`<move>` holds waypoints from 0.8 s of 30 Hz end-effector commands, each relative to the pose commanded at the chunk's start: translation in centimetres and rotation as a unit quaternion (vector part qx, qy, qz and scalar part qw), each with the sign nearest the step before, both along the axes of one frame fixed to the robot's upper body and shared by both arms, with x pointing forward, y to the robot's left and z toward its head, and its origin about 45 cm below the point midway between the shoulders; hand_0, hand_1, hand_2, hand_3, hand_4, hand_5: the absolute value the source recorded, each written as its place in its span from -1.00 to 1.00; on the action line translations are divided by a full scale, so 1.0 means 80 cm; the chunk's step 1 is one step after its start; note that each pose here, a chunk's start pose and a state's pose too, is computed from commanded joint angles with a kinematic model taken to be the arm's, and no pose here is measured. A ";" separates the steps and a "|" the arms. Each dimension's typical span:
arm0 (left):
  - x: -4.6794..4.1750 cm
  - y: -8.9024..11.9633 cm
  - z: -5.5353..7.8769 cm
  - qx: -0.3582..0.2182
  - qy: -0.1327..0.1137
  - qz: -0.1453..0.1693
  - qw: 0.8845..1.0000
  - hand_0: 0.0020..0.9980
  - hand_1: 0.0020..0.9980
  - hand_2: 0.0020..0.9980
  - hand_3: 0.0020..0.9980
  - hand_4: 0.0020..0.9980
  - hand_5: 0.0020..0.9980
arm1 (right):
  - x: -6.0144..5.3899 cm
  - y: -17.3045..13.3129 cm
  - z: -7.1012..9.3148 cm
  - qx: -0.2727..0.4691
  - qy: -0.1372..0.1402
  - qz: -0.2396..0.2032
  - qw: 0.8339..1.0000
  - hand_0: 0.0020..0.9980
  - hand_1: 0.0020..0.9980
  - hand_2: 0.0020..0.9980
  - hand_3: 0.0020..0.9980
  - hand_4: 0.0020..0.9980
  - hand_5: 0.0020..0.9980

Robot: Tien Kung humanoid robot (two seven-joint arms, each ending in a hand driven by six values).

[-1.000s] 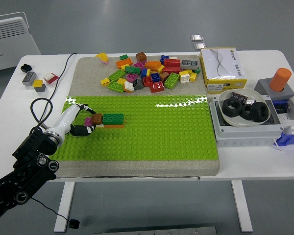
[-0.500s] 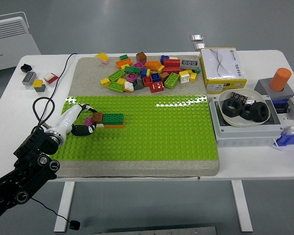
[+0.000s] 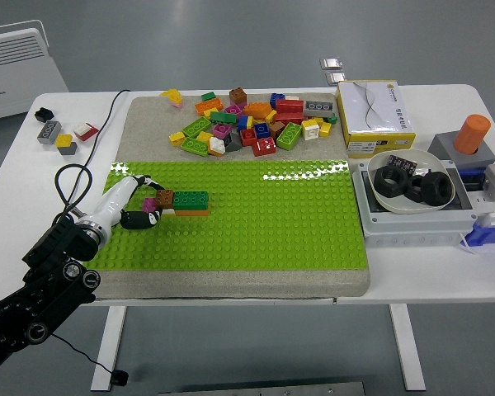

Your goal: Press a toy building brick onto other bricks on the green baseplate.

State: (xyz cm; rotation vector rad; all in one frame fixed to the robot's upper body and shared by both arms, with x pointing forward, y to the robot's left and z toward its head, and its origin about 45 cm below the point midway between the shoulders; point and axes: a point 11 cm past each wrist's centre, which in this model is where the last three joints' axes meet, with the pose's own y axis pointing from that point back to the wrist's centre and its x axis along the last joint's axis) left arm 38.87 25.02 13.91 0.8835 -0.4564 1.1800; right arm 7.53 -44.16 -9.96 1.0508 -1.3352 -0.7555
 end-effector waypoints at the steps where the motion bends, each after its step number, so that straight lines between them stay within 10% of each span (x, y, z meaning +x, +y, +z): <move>1: 0.000 0.000 0.000 -0.001 0.000 0.000 1.000 0.83 0.90 0.93 0.57 0.24 -1.00 | 0.000 0.000 0.000 0.000 0.000 0.000 1.000 0.03 0.39 0.39 0.51 0.60 0.62; 24: -0.003 -0.003 -0.003 -0.001 0.009 -0.012 1.000 0.83 0.91 0.95 0.62 0.32 -1.00 | -0.001 0.000 0.000 0.001 -0.001 -0.003 1.000 0.03 0.39 0.38 0.51 0.61 0.60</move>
